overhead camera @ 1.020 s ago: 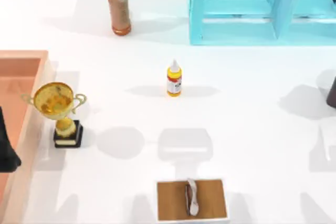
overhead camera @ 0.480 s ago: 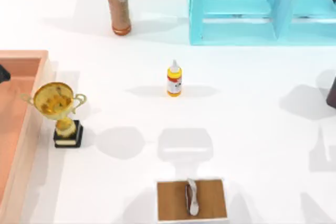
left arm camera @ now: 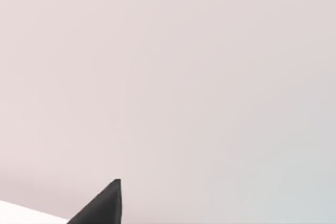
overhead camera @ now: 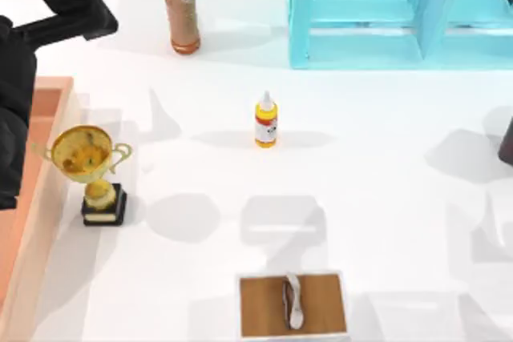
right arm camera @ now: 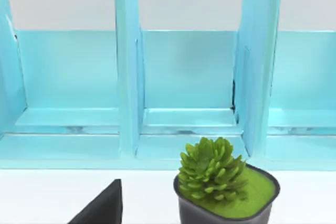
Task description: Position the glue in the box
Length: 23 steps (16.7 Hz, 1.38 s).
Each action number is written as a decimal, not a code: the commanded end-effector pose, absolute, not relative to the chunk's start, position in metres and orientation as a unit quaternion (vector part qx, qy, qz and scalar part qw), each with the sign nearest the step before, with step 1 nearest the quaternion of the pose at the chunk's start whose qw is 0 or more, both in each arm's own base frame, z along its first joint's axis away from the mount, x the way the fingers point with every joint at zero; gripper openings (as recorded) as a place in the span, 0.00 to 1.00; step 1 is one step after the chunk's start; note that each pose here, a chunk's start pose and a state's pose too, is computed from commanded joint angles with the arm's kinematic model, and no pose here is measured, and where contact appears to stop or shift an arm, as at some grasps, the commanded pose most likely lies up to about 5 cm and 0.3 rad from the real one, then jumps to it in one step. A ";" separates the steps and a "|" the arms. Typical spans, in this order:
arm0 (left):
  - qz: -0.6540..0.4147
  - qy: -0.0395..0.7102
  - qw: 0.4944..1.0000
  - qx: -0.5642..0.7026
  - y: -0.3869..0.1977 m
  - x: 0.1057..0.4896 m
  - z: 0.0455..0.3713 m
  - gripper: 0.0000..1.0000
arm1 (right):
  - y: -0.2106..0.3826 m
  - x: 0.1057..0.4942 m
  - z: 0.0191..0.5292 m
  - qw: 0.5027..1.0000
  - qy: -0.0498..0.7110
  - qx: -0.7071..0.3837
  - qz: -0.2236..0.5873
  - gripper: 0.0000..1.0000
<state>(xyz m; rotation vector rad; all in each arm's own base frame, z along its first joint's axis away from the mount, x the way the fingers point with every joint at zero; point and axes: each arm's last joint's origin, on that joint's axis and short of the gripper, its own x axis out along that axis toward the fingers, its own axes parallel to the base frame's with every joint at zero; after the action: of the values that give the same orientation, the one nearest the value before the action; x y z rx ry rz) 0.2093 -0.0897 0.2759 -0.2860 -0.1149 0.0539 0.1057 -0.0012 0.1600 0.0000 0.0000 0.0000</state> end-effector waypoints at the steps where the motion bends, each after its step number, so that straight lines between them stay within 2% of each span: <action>1: 0.022 -0.047 0.988 -0.146 -0.103 0.217 0.272 1.00 | -0.001 0.106 0.160 1.000 0.000 0.000 0.000 1.00; 5: 0.002 -0.007 0.989 -0.151 -0.156 0.238 0.249 1.00 | -0.001 0.106 0.160 1.000 0.000 0.000 0.000 1.00; 7: -0.002 0.021 0.990 -0.140 -0.183 0.246 0.226 1.00 | -0.001 0.106 0.160 1.000 0.000 0.000 0.000 1.00; 11: -0.002 0.081 0.992 -0.098 -0.239 0.253 0.157 1.00 | -0.001 0.106 0.160 1.000 0.000 0.000 0.000 1.00; 16: -0.008 0.133 0.991 -0.033 -0.277 0.236 0.080 1.00 | -0.001 0.106 0.160 1.000 0.000 0.000 0.000 1.00; 19: -0.011 0.149 0.989 -0.007 -0.280 0.228 0.060 1.00 | -0.001 0.106 0.160 1.000 0.000 0.000 0.000 1.00; 23: -0.011 0.150 0.989 -0.007 -0.280 0.228 0.059 1.00 | -0.001 0.106 0.160 1.000 0.000 0.000 0.000 1.00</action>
<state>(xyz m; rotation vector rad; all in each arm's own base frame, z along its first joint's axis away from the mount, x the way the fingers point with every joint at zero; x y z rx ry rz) 0.2276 -0.2805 0.0594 -0.0145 0.3001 -0.0228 0.1057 -0.0012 0.1600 0.0000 0.0000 0.0000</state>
